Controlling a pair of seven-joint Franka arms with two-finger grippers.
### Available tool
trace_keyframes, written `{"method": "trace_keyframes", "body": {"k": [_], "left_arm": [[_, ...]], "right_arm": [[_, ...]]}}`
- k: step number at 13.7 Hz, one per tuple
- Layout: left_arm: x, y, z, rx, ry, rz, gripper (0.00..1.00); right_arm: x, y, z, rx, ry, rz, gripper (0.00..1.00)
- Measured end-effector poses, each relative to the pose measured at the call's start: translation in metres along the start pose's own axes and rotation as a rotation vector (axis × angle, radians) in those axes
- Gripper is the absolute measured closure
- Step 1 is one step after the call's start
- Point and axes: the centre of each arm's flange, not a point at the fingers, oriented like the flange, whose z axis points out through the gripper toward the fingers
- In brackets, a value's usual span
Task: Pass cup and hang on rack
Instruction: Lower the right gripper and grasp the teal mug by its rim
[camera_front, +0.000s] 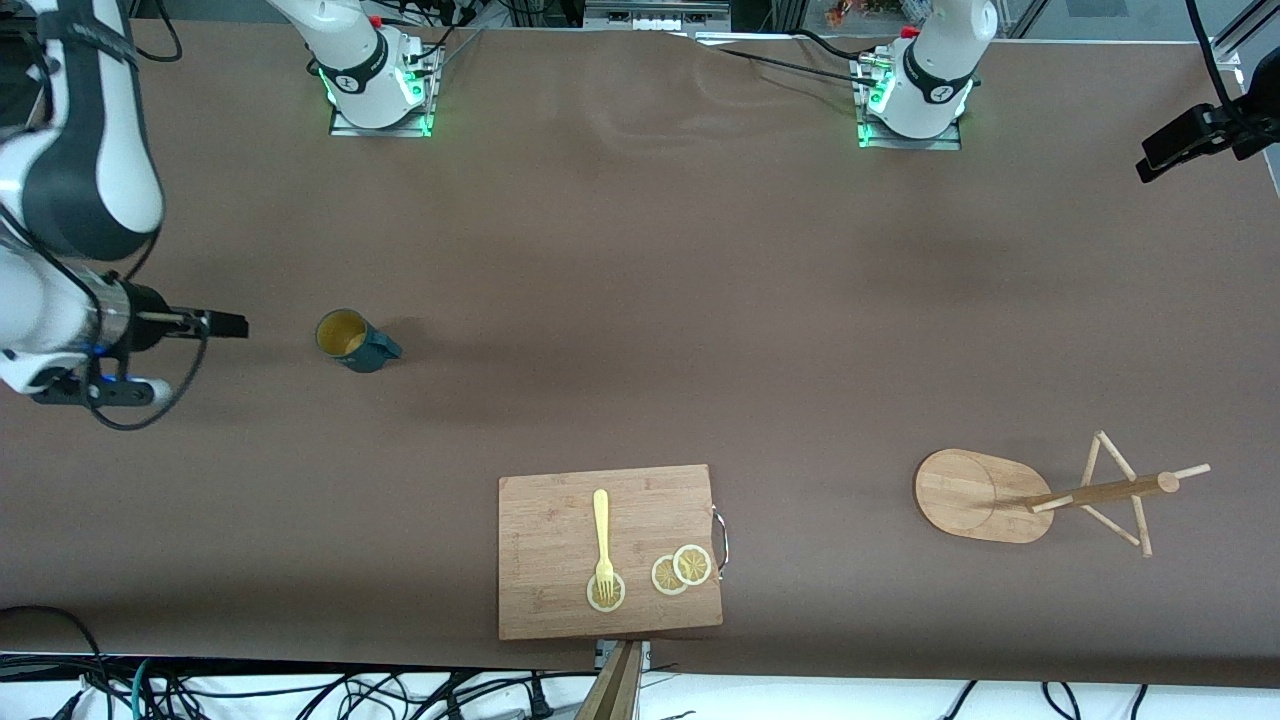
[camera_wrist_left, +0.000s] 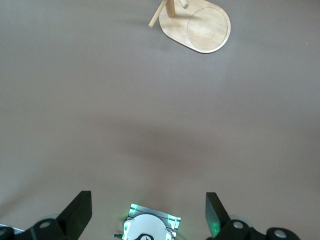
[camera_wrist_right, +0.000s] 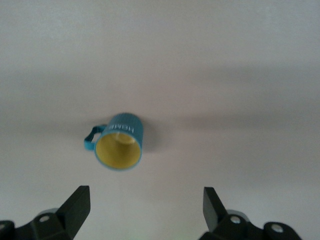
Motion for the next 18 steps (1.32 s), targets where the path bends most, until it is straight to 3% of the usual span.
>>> {"method": "trace_keyframes", "body": {"k": [7, 14, 18], "left_arm": [[0.000, 0.000, 0.000, 0.001, 0.001, 0.000, 0.00], [-0.002, 0.006, -0.002, 0.002, 0.008, 0.011, 0.00], [-0.003, 0.013, -0.003, 0.004, 0.012, 0.026, 0.00]], "right_arm": [[0.001, -0.014, 0.111, 0.004, 0.019, -0.016, 0.00], [-0.015, -0.020, 0.161, 0.001, -0.011, -0.023, 0.00], [-0.019, -0.020, 0.178, 0.001, 0.000, -0.023, 0.00]]}}
